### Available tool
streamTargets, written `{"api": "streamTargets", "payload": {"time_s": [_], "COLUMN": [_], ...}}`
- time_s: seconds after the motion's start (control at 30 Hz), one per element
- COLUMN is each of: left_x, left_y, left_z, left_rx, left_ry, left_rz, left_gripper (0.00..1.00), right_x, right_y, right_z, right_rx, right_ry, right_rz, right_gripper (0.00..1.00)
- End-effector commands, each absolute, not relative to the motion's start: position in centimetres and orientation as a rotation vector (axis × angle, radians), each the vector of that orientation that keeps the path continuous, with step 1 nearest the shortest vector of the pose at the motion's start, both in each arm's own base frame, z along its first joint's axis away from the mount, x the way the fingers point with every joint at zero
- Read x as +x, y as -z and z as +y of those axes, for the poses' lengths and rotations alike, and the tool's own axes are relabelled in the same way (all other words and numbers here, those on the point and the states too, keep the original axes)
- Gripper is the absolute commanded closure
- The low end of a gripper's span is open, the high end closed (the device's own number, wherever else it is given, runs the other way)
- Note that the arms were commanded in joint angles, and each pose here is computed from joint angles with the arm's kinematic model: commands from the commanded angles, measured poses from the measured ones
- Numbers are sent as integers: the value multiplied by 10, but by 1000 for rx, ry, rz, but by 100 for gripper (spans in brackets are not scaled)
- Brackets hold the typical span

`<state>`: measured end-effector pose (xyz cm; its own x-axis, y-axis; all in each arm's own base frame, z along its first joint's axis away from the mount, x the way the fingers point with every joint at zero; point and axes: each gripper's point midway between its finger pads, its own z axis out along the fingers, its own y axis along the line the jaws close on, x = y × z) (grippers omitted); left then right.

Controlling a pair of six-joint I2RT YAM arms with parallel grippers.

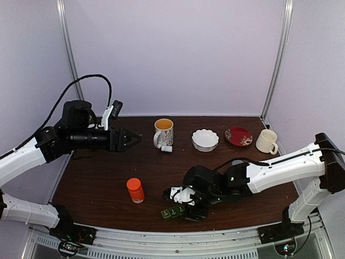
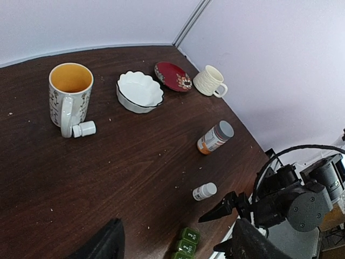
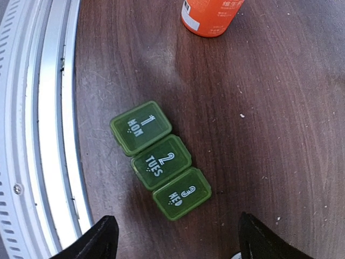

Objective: Sort the pills into containers
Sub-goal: Pick up the pill container from the center of the board.

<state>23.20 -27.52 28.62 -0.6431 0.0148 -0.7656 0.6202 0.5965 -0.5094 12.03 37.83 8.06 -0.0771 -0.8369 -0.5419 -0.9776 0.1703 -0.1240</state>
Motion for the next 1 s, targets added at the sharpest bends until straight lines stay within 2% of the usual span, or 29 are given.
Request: {"api": "streamTargets", "payload": {"time_s": [0.0, 0.2, 0.43, 0.67, 0.97], "left_x": [233, 232, 228, 229, 229], "left_y": [-302, -316, -316, -317, -313], "left_z": [-270, -266, -265, -267, -267], "left_rx": [510, 524, 535, 546, 551], "left_ry": [1007, 979, 984, 982, 976], "left_rz": [2017, 2000, 2001, 1997, 2014], "left_gripper": [28, 28, 27, 27, 26], "right_x": [131, 136, 136, 138, 136], "right_y": [-85, -62, -46, -35, -33], "right_z": [382, 386, 390, 401, 399], "right_rx": [-1840, -1970, -2046, -2065, -2064], "right_ry": [-224, -121, -85, -82, -87], "right_rz": [1794, 1732, 1697, 1718, 1724], "right_gripper": [21, 18, 20, 29, 55]}}
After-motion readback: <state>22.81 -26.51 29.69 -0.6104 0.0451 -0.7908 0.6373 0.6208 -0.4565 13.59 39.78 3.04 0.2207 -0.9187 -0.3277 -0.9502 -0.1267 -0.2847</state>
